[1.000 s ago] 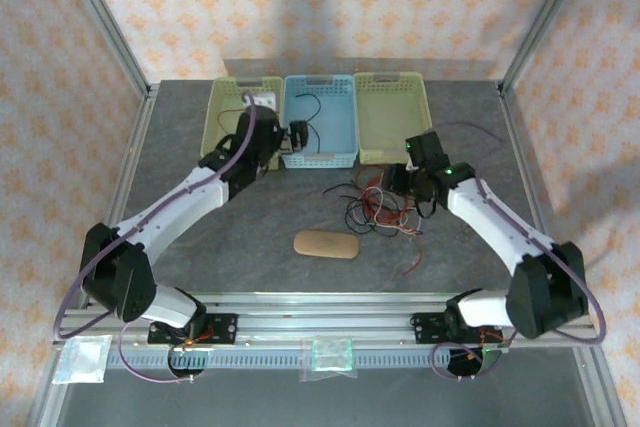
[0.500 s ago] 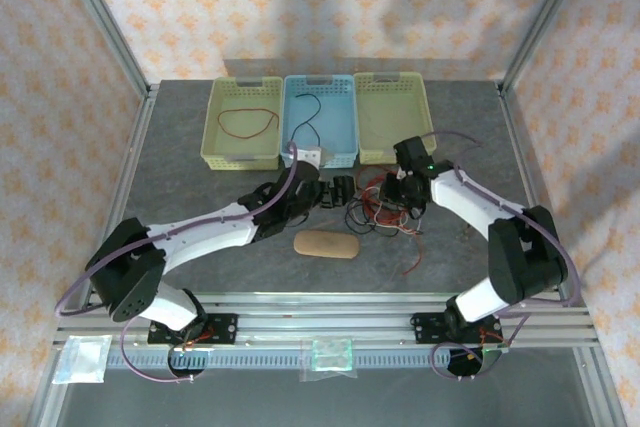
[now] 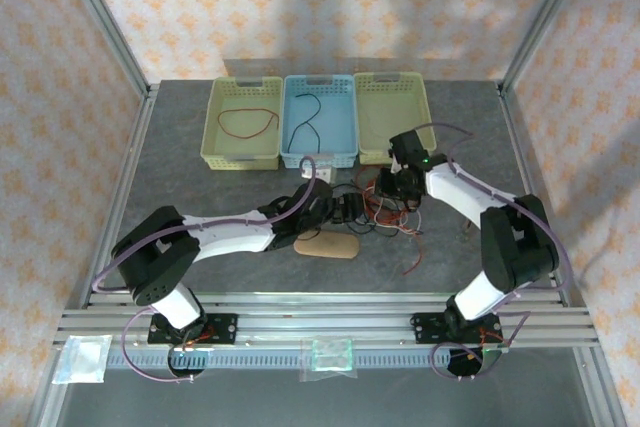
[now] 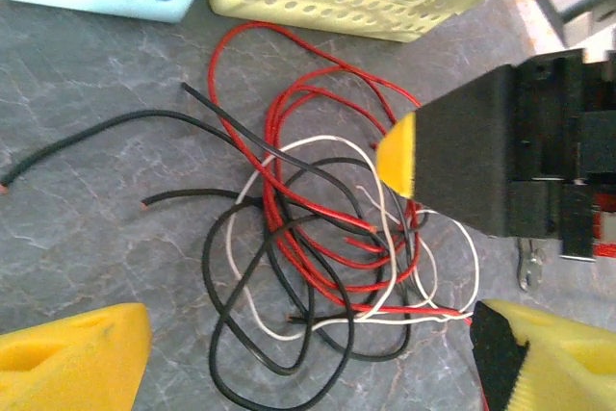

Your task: Untangle the cables

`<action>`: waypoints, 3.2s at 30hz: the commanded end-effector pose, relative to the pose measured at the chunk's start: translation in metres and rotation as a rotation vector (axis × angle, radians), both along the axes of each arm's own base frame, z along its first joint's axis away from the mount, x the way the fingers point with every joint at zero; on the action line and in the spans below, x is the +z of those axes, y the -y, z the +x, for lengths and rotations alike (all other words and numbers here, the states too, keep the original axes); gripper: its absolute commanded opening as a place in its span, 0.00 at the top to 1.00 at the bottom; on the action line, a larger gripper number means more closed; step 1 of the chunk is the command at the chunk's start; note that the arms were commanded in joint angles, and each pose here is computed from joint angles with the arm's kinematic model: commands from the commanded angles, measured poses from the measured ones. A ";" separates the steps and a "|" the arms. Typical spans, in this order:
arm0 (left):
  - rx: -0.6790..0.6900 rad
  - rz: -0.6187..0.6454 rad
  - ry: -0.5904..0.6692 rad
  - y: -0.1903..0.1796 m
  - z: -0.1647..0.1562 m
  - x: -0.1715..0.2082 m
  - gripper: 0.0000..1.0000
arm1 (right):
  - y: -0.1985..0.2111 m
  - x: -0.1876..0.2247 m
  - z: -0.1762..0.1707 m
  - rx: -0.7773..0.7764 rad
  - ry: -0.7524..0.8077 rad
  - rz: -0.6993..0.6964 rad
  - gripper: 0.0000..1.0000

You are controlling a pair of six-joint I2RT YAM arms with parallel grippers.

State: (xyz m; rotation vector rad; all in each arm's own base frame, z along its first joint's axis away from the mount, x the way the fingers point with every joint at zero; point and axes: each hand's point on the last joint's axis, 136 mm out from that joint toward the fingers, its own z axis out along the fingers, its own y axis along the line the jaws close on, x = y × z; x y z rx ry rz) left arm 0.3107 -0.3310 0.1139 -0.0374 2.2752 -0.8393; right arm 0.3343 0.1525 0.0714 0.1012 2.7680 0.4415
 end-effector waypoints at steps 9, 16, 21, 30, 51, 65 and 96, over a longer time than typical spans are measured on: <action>-0.007 -0.017 -0.016 0.009 0.001 -0.010 0.13 | -0.010 -0.005 0.002 0.035 -0.013 0.025 0.72; -0.018 -0.003 -0.037 0.013 0.001 -0.020 0.14 | -0.010 -0.006 0.003 0.030 -0.011 0.030 0.79; -0.028 0.004 -0.056 0.018 0.001 -0.027 0.15 | -0.010 0.002 0.003 0.028 0.019 0.042 0.86; 0.051 0.069 -0.078 0.016 0.015 -0.038 0.19 | -0.011 0.025 -0.004 0.054 0.057 0.067 0.99; 0.089 0.161 -0.130 0.025 0.032 -0.076 0.15 | -0.012 0.119 -0.017 0.059 0.274 0.186 1.00; 0.077 0.177 -0.155 0.026 0.029 -0.088 0.15 | -0.011 0.193 -0.026 0.100 0.448 0.234 1.00; 0.070 0.206 -0.180 0.027 0.027 -0.101 0.15 | -0.006 0.394 -0.056 0.190 0.875 0.331 1.00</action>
